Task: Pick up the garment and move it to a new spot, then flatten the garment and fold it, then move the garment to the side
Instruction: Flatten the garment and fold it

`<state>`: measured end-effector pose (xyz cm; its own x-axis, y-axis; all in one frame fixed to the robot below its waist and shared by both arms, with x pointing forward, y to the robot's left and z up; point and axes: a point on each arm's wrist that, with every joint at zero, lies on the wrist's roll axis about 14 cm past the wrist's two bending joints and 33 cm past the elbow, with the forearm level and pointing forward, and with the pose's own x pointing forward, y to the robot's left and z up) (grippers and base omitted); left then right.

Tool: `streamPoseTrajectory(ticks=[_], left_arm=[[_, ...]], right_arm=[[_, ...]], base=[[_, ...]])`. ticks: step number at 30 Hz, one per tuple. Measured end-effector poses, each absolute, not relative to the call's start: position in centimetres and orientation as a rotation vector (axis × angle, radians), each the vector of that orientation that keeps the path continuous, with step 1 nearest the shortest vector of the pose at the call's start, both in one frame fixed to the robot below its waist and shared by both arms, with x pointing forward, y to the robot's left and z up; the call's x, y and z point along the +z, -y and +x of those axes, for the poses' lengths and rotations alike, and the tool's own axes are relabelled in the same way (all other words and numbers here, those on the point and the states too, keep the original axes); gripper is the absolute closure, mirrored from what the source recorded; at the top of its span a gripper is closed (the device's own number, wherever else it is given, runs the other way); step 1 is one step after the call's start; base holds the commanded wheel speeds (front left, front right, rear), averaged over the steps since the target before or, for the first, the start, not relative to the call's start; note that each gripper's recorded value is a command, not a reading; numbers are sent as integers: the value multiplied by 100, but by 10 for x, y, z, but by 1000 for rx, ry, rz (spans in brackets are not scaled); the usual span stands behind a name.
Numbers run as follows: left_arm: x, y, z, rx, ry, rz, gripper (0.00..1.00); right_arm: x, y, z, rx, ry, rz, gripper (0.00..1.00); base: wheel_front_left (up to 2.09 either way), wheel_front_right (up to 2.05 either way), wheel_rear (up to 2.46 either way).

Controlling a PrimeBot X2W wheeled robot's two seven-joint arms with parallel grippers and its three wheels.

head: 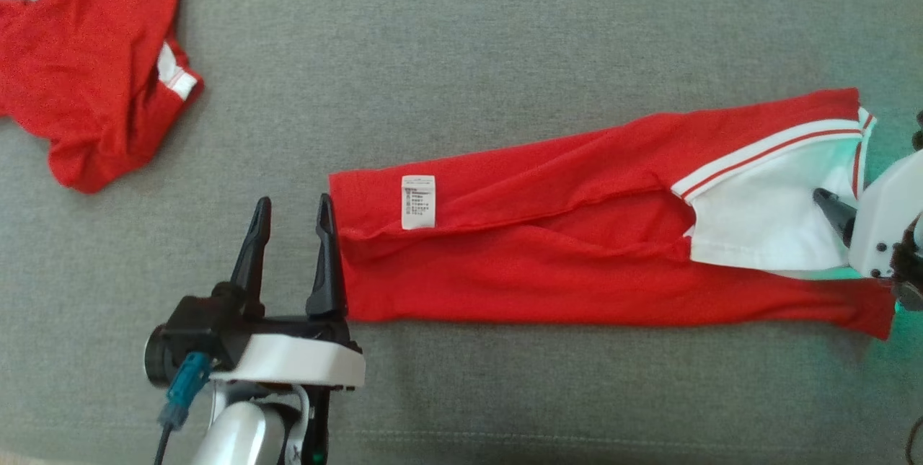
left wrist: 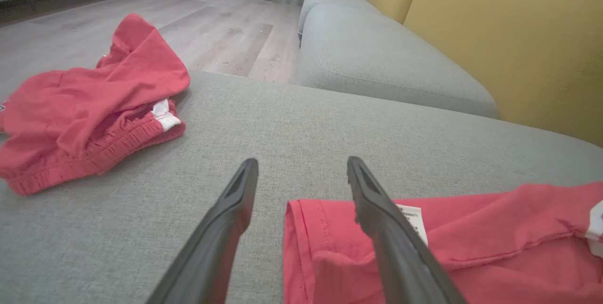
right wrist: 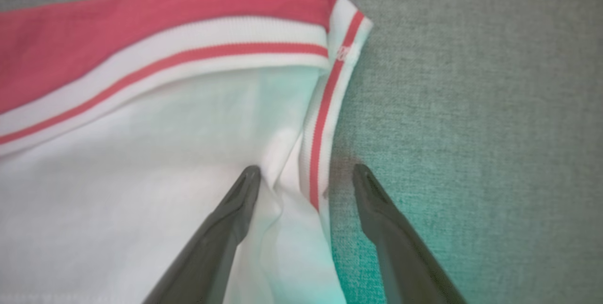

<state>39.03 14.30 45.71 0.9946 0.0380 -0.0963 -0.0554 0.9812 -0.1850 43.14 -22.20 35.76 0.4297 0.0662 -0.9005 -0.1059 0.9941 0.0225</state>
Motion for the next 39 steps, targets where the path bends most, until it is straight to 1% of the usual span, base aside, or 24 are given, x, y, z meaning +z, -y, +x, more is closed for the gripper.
streamPoseTrajectory(ticks=[2,3,4,7,11,14,18,21,25,30,32,39], left_arm=[[460,-145,390,51,-82,-186,0],[460,-146,389,54,-79,-187,0],[459,-146,387,54,-83,-187,0],[454,-149,378,61,-103,-180,0],[454,-153,368,72,-107,-181,0],[459,-154,362,72,-91,-177,0],[464,-154,351,70,-80,-184,0],[465,-155,341,71,-81,-187,0],[466,-156,332,83,-79,-205,0],[464,-154,323,91,-89,-217,0],[465,-153,322,87,-87,-217,0],[461,-157,318,102,-99,-214,0]], right_arm=[[356,220,431,113,-1132,-24,0],[356,218,430,118,-1135,-8,55],[357,217,430,120,-1134,15,100],[360,206,431,140,-1110,88,100],[369,216,430,98,-1055,149,100],[380,250,427,1,-1011,176,100],[415,312,428,-144,-914,155,100],[438,327,429,-170,-871,153,100],[460,303,429,-71,-853,162,100],[478,261,416,66,-835,135,100],[479,231,410,142,-840,131,100],[470,119,392,413,-859,212,100]], base=[[0,0,0],[0,0,0],[0,0,0],[0,0,0],[0,0,0],[0,0,0],[0,0,0],[0,0,0],[0,0,0],[0,0,0],[0,0,0],[0,0,0]])
